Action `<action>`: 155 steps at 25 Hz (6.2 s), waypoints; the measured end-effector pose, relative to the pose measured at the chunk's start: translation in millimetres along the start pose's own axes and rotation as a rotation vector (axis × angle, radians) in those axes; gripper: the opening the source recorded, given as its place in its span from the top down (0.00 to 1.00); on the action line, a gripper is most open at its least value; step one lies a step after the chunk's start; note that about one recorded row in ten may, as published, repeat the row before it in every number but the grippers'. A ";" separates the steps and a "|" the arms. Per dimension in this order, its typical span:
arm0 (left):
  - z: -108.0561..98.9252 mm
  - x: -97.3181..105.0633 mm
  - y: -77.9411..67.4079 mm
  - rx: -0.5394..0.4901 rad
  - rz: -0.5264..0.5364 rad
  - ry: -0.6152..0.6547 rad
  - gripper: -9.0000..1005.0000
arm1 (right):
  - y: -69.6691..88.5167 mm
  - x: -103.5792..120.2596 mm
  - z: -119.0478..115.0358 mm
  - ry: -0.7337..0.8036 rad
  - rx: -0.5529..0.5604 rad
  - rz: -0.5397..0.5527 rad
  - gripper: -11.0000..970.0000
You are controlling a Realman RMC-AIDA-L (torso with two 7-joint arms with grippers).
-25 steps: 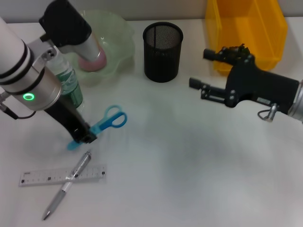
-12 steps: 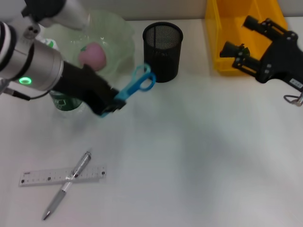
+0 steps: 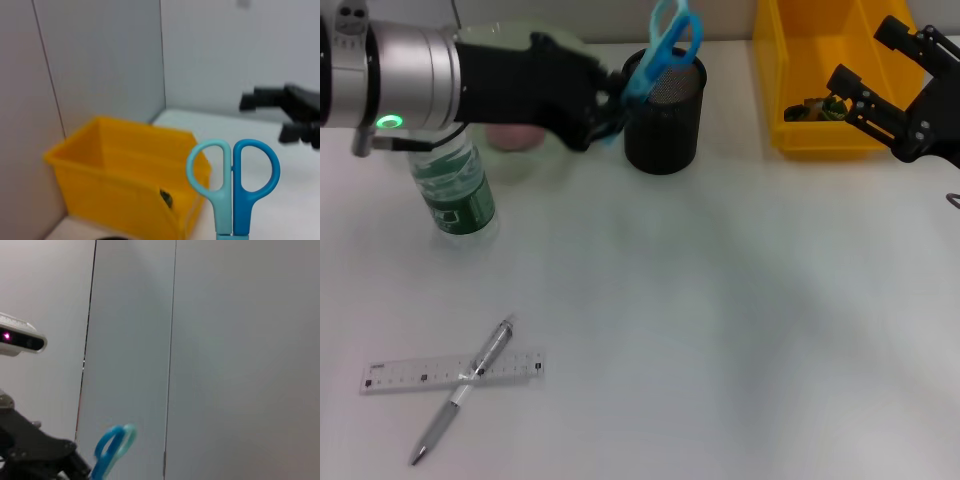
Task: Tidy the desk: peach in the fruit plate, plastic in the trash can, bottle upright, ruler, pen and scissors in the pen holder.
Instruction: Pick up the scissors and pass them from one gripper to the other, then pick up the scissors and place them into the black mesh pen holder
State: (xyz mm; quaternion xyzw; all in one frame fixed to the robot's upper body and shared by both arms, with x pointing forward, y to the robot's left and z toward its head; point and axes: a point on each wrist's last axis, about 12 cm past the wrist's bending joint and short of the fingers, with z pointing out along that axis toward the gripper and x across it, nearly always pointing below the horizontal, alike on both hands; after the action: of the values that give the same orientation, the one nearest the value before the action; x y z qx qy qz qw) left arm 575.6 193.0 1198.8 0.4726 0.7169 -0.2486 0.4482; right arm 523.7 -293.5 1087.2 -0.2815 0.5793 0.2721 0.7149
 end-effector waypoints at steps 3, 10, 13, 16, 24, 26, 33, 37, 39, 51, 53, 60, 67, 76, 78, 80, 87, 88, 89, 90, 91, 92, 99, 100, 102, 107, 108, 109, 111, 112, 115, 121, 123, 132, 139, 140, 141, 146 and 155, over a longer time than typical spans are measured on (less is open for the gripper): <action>3.2 0.7 1.4 -0.007 -0.008 -0.034 0.76 | -0.1 0.0 -0.2 0.000 0.000 0.000 0.24; 7.5 3.7 0.6 0.019 -0.031 -0.166 0.75 | -0.5 -3.2 -1.6 -0.012 -0.010 0.019 0.24; 6.4 13.4 -0.4 0.006 -0.042 -0.216 0.75 | -1.4 -13.2 -2.7 -0.050 -0.057 0.050 0.24; 5.7 22.6 -1.5 -0.031 -0.046 -0.261 0.74 | -3.2 -26.8 -2.1 -0.091 -0.120 0.093 0.24; 7.9 49.9 -10.1 -0.201 -0.042 -0.292 0.74 | -4.2 -49.8 34.7 -0.131 -0.227 0.207 0.24; 10.6 54.1 -13.7 -0.211 -0.044 -0.276 0.74 | -3.2 -51.4 50.0 -0.128 -0.259 0.241 0.24; 16.5 59.8 -17.8 -0.265 -0.055 -0.258 0.73 | 4.8 -45.6 98.1 -0.048 -0.294 0.316 0.24; 23.1 58.8 -21.2 -0.313 -0.028 -0.247 0.73 | 8.7 -40.5 118.8 -0.035 -0.249 0.361 0.24; 23.9 57.3 -20.6 -0.338 -0.022 -0.244 0.72 | 13.0 -38.9 132.6 -0.025 -0.232 0.362 0.24; 19.1 44.3 -18.9 -0.350 -0.008 -0.281 0.71 | 26.3 -34.1 154.6 0.004 -0.237 0.341 0.24; 18.9 42.7 -18.9 -0.351 -0.004 -0.284 0.71 | 26.0 -34.7 156.5 0.005 -0.235 0.338 0.24; 22.2 39.4 -20.7 -0.350 0.000 -0.288 0.70 | 25.1 -36.2 163.2 0.013 -0.228 0.327 0.24; 25.1 35.5 -23.3 -0.341 0.012 -0.292 0.70 | 27.5 -34.7 168.1 0.021 -0.236 0.339 0.29; 27.4 34.5 -23.4 -0.359 0.013 -0.288 0.69 | 26.2 -33.9 166.0 0.014 -0.224 0.340 0.38; 29.3 34.1 -24.5 -0.366 0.019 -0.284 0.69 | 25.5 -34.2 165.6 0.008 -0.218 0.339 0.43; 31.7 32.9 -26.4 -0.371 0.026 -0.282 0.68 | 25.4 -34.3 165.4 0.005 -0.217 0.338 0.48; 32.5 30.6 -27.6 -0.373 0.031 -0.285 0.68 | 24.8 -33.2 165.3 0.003 -0.209 0.339 0.62; 32.7 30.1 -27.8 -0.374 0.032 -0.286 0.68 | 24.8 -33.2 165.3 0.003 -0.209 0.339 0.63; 33.2 28.9 -28.5 -0.375 0.035 -0.288 0.68 | 24.6 -33.2 165.1 0.003 -0.208 0.339 0.64; 33.5 28.4 -28.9 -0.376 0.036 -0.288 0.68 | 24.6 -33.2 165.1 0.003 -0.208 0.339 0.64; 33.9 28.0 -29.2 -0.380 0.037 -0.288 0.67 | 23.8 -33.2 164.7 0.001 -0.203 0.339 0.64; 34.7 27.2 -30.1 -0.385 0.039 -0.288 0.67 | 23.8 -33.2 164.7 0.001 -0.203 0.339 0.64; 40.8 22.9 -36.7 -0.415 0.057 -0.282 0.67 | 22.0 -33.4 164.9 -0.005 -0.187 0.341 0.68; 41.1 22.5 -37.2 -0.418 0.058 -0.282 0.67 | 22.0 -33.4 164.9 -0.005 -0.187 0.341 0.69; 41.3 22.2 -37.5 -0.420 0.058 -0.282 0.66 | 21.6 -33.6 164.9 -0.012 -0.182 0.339 0.71; 42.1 22.0 -38.8 -0.426 0.056 -0.282 0.66 | 21.5 -33.5 165.2 -0.016 -0.179 0.328 0.75; 42.2 21.9 -38.7 -0.431 0.052 -0.284 0.66 | 21.6 -33.5 165.3 -0.016 -0.179 0.325 0.75; 42.3 21.6 -38.9 -0.432 0.052 -0.284 0.66 | 21.9 -33.4 165.4 -0.016 -0.180 0.323 0.76; 42.6 21.3 -39.3 -0.432 0.052 -0.285 0.66 | 21.9 -33.4 165.4 -0.016 -0.180 0.323 0.77; 42.6 21.3 -39.3 -0.432 0.052 -0.285 0.66 | 21.9 -33.4 165.4 -0.016 -0.180 0.323 0.78; 43.2 20.3 -40.2 -0.433 0.054 -0.287 0.65 | 21.9 -33.1 165.3 -0.015 -0.180 0.324 0.79; 47.1 15.3 -44.2 -0.443 0.071 -0.289 0.65 | 21.1 -33.2 163.9 -0.025 -0.172 0.307 0.83; 47.1 15.1 -44.2 -0.443 0.072 -0.289 0.64 | 21.1 -33.4 163.8 -0.026 -0.173 0.307 0.85; 48.0 15.2 -45.1 -0.439 0.080 -0.285 0.64 | 21.0 -33.0 163.0 -0.027 -0.171 0.301 0.89; 49.5 14.3 -47.7 -0.426 0.092 -0.283 0.63 | 21.6 -32.2 161.6 -0.027 -0.173 0.295 0.89; 50.2 14.0 -48.5 -0.423 0.094 -0.284 0.63 | 21.6 -31.9 161.1 -0.026 -0.172 0.295 0.89; 50.2 14.0 -48.5 -0.423 0.094 -0.284 0.63 | 21.6 -31.9 161.1 -0.026 -0.172 0.295 0.89; 50.9 12.8 -49.6 -0.424 0.112 -0.283 0.58 | 22.2 -30.5 158.8 -0.026 -0.171 0.267 0.90; 48.5 10.8 -50.7 -0.434 0.129 -0.289 0.26 | 18.5 -32.2 151.5 -0.043 -0.149 0.253 0.90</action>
State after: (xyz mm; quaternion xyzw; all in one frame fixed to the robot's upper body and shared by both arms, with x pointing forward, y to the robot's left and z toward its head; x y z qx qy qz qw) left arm 548.1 138.3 1162.9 0.3699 0.6504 -0.1247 0.6516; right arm 606.9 -174.0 1143.1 -0.2529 0.5730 0.4082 0.6642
